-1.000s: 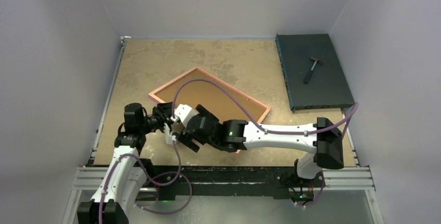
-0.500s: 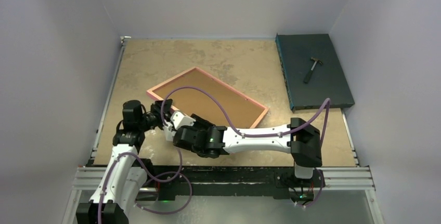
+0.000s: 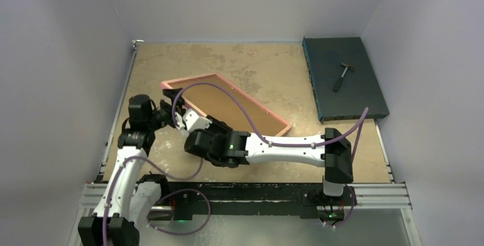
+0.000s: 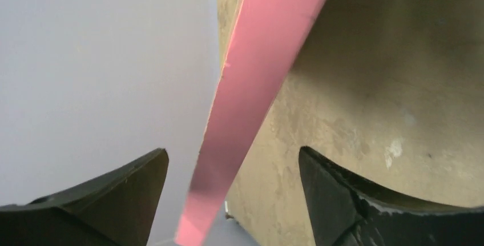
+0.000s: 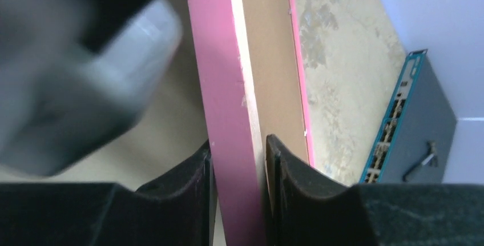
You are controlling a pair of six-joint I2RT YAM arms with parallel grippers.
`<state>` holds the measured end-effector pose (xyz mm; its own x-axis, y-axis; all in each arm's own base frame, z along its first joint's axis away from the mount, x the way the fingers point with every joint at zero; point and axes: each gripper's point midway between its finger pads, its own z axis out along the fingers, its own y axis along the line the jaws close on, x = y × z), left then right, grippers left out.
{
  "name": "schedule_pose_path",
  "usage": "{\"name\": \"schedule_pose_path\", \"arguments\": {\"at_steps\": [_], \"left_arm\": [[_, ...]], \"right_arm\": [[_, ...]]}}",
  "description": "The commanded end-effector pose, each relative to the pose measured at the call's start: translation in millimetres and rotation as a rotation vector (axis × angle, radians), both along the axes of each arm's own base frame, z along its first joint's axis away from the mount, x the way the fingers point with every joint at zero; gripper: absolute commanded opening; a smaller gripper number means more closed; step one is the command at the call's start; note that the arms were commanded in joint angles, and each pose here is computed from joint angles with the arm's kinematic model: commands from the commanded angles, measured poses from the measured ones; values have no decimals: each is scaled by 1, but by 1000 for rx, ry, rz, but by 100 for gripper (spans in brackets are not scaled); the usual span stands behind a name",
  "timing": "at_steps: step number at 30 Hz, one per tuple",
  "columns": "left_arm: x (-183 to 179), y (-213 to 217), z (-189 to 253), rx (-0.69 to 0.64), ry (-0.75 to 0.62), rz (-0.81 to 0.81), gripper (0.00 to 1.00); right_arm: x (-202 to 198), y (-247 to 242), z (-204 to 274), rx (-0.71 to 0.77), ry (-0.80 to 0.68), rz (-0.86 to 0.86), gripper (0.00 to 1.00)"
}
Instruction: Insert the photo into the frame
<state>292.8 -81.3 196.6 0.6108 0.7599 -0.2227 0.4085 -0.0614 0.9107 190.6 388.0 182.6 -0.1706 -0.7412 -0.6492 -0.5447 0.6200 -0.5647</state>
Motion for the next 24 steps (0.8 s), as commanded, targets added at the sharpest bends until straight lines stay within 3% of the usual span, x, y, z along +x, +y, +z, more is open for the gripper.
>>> {"name": "schedule_pose_path", "arguments": {"at_steps": [1,8,13,18,24], "left_arm": [[18,15,40,-284,278,257,85],[15,23,93,-653,443,400,90],[20,31,136,-918,515,539,91],[27,43,160,-1052,572,674,93],[20,38,171,-1087,612,665,94]], "right_arm": [[6,23,74,201,-41,-11,21],[20,48,136,388,30,25,18],[41,65,159,546,182,17,17],[79,60,168,701,336,-10,15],[127,28,161,812,439,-65,14]]}}
